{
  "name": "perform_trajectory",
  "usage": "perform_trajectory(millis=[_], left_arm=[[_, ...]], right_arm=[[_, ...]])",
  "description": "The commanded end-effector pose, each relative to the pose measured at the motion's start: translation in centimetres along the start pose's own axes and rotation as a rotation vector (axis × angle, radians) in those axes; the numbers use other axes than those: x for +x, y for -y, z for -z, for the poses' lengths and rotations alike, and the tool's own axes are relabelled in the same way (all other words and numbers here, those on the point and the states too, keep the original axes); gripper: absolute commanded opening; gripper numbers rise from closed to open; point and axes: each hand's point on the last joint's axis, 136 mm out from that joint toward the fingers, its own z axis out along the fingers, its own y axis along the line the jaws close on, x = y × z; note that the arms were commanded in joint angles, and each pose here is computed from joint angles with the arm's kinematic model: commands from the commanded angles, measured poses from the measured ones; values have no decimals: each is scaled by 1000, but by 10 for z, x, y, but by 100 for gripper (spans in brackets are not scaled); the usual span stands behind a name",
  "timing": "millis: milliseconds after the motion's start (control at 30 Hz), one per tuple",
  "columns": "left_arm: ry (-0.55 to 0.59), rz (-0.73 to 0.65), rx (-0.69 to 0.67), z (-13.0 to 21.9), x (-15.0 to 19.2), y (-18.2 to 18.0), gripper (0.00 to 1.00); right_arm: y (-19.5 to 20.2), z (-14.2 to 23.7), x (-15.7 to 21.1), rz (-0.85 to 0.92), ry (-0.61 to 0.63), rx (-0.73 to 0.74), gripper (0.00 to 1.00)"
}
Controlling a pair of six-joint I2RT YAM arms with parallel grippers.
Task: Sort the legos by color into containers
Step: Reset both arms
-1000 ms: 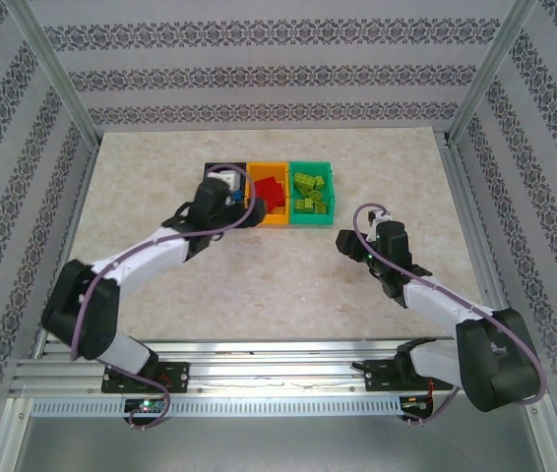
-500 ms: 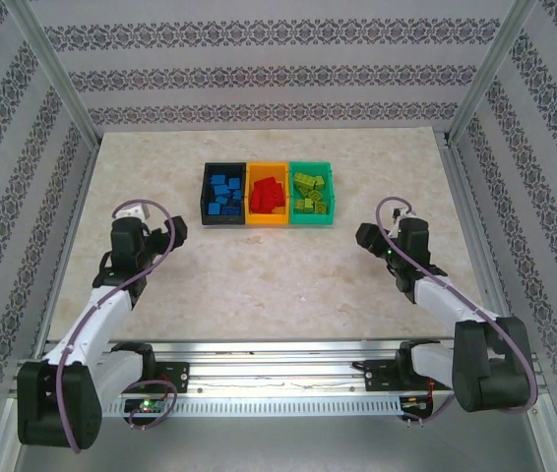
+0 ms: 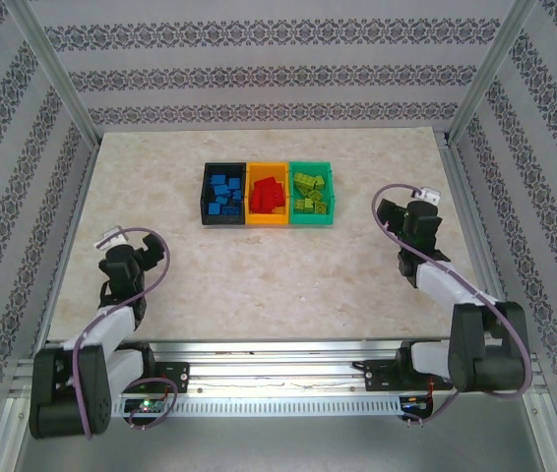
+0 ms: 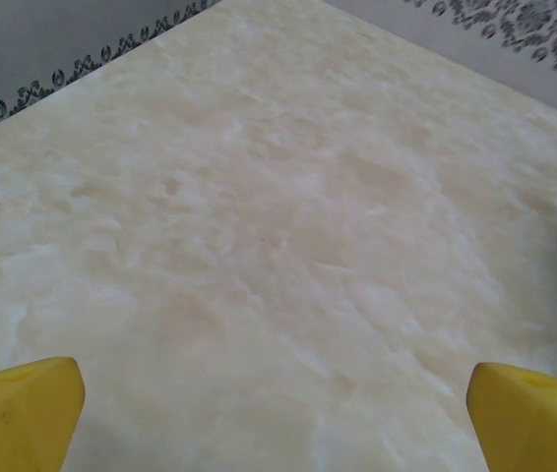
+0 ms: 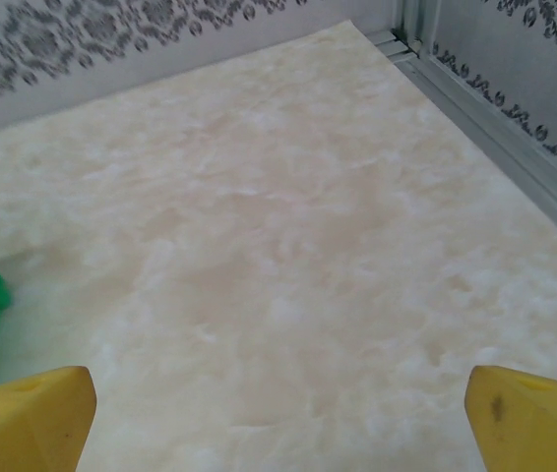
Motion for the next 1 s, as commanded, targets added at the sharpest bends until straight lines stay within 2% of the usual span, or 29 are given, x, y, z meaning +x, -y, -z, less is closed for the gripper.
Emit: perform_trajectory(millis=[0, 133, 267, 367, 500, 567, 967], left_arm=[[172, -28, 39, -12, -35, 10, 100], [185, -101, 148, -29, -31, 32, 100], [191, -118, 197, -25, -28, 39, 100], [202, -180, 322, -22, -21, 59, 100], [179, -247, 469, -25, -4, 83, 99], [153, -231, 396, -32, -6, 74, 99], [177, -227, 387, -30, -7, 73, 99]], right_arm=[[2, -4, -11, 113, 98, 1, 97], [-30, 2, 7, 191, 139, -223, 97], [-49, -1, 36, 240, 181, -361, 98], [-47, -13, 32, 238, 96, -326, 98], [-45, -15, 31, 222, 114, -315, 98], [-45, -14, 31, 225, 111, -315, 98], [-45, -15, 31, 225, 110, -314, 98]])
